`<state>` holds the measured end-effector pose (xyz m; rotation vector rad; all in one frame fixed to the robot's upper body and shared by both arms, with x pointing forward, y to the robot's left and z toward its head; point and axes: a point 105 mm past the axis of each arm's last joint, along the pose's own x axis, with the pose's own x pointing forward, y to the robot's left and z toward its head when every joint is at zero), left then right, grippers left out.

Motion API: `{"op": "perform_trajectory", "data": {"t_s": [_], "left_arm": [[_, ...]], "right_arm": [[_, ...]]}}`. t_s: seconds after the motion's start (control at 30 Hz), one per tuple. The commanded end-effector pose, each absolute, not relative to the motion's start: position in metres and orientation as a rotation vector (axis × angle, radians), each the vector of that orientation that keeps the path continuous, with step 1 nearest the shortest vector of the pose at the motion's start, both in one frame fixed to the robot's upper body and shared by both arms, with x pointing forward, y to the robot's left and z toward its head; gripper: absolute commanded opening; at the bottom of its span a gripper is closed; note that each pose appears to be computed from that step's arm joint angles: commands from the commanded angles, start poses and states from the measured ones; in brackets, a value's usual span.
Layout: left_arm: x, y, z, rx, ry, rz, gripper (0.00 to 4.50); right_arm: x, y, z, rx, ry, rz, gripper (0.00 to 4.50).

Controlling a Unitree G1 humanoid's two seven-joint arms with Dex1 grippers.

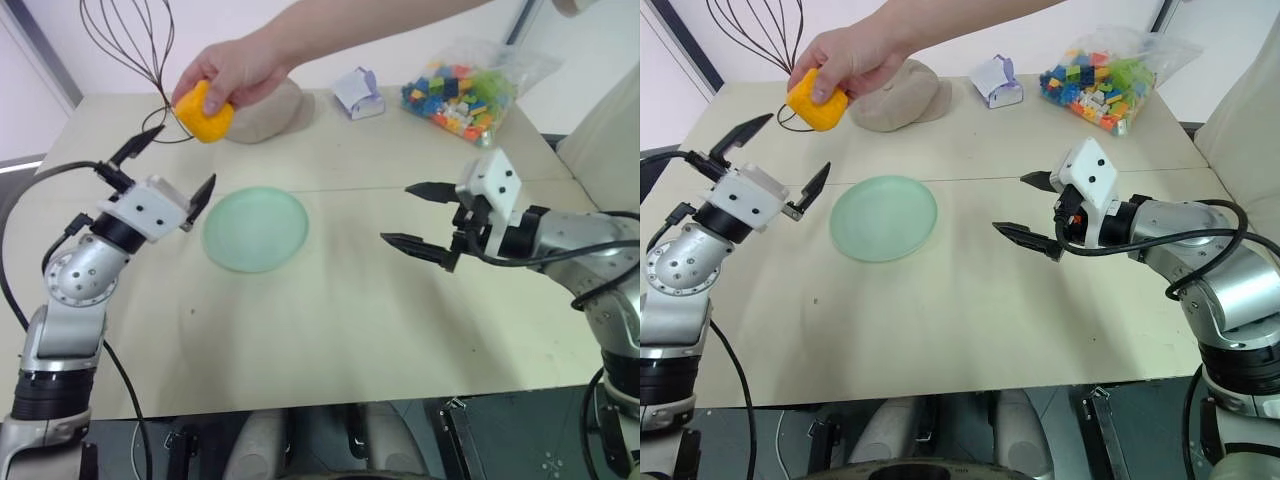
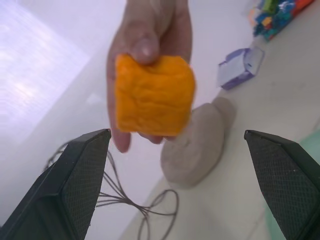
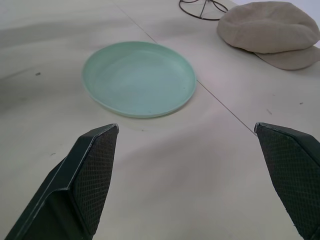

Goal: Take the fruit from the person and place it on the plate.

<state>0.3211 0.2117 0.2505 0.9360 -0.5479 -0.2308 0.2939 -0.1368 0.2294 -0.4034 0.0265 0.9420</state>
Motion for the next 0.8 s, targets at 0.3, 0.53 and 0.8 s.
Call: {"op": "perform_trajectory", "data": {"t_s": [0.3,0.53,0.8], "left_arm": [[0.333,0.216,0.278,0.958,-0.685,-0.129,4.50],[0.345,0.212,0.277,0.946,-0.683,-0.154,4.50],[0.354,0.206,0.274,0.928,-0.677,-0.195,4.50]], "right_arm": [[0.290,-0.136,0.244,-0.433,-0.034,0.926,4.46],[0.288,-0.137,0.245,-0.432,-0.038,0.908,4.46],[0.286,-0.138,0.244,-0.429,-0.038,0.892,4.46]]}}
